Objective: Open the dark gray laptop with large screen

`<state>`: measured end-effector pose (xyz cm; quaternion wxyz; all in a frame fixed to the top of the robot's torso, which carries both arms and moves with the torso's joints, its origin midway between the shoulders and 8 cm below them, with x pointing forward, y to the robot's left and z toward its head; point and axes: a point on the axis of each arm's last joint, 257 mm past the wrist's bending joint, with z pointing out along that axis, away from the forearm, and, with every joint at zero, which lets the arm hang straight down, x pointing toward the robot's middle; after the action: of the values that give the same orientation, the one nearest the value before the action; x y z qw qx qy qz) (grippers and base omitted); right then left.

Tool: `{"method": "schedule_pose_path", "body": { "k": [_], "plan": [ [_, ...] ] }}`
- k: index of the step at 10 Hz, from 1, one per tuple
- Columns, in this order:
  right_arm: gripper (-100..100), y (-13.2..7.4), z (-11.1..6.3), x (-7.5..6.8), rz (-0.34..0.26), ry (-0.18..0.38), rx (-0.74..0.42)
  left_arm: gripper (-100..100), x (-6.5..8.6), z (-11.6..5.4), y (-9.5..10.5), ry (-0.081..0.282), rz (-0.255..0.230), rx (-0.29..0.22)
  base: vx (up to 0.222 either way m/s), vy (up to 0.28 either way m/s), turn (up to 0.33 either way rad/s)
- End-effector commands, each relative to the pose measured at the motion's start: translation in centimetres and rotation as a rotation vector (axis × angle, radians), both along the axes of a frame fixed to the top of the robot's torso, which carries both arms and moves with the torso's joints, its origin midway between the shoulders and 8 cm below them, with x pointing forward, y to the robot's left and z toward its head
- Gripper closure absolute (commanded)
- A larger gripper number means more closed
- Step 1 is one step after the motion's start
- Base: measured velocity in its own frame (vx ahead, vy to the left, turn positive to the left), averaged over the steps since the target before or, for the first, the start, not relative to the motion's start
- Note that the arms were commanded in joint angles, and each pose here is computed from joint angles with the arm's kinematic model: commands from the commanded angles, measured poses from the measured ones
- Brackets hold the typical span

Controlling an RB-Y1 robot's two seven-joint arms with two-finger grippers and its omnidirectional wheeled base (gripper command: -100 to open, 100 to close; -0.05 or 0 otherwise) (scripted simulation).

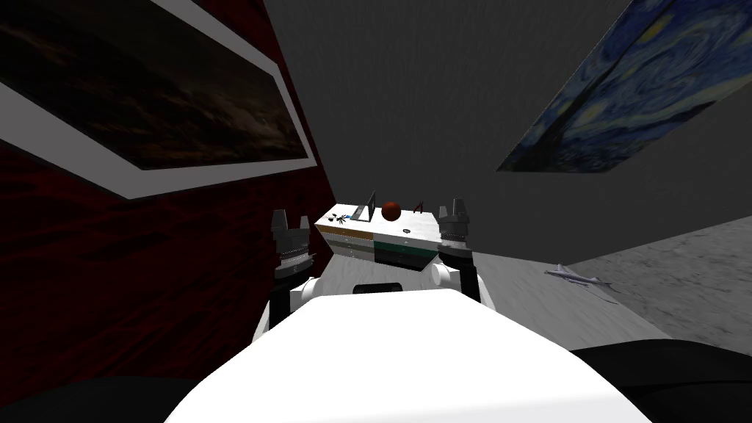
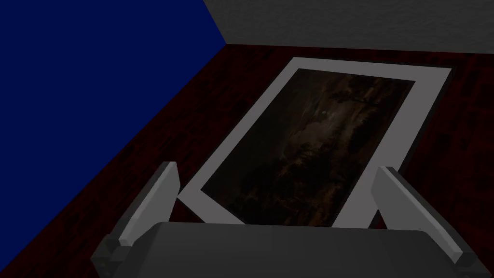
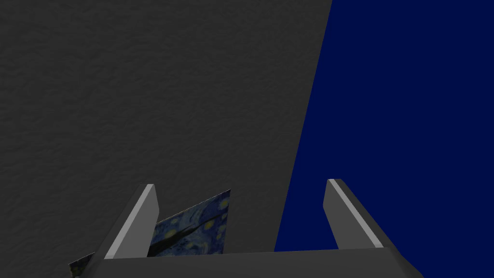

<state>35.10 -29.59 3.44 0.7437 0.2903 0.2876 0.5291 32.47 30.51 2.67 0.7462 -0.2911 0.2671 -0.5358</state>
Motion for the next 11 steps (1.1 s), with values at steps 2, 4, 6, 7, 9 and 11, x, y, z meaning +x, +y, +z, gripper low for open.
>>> {"method": "schedule_pose_path", "body": {
  "k": [2, 4, 6, 7, 9, 11],
  "plan": [
    [0, 0.0, 0.0, 0.0, 0.0, 0.0, 0.0, 0, 0.0, 0.0, 0.0, 0.0, 0.0, 0.0, 0.0, 0.0, 0.0],
    [0, 0.0, 0.01, 0.0, 0.0, 0.0, 0.0, 0, 0.0, 0.01, 0.0, 0.0, 0.0, 0.0, 0.0, 0.0, 0.0],
    [0, 0.0, 0.01, -0.01, 0.0, 0.0, 0.0, 0, -0.01, 0.01, 0.0, 0.0, 0.0, 0.0, 0.0, 0.0, 0.0],
    [0, 0.0, 0.02, -0.01, 0.0, 0.0, 0.0, 0, -0.01, 0.01, 0.0, 0.0, 0.0, 0.0, 0.0, 0.0, 0.0],
    [0, 0.0, 0.02, -0.01, 0.0, 0.0, 0.0, 0, -0.01, 0.02, 0.0, 0.0, 0.0, 0.0, 0.0, 0.0, 0.0],
    [0, 0.0, 0.0, 0.0, 0.0, 0.0, 0.0, -100, 0.57, -0.22, -0.44, 0.026, -0.017, 0.052, 0.013, -0.012, -0.034]
  ]
}}
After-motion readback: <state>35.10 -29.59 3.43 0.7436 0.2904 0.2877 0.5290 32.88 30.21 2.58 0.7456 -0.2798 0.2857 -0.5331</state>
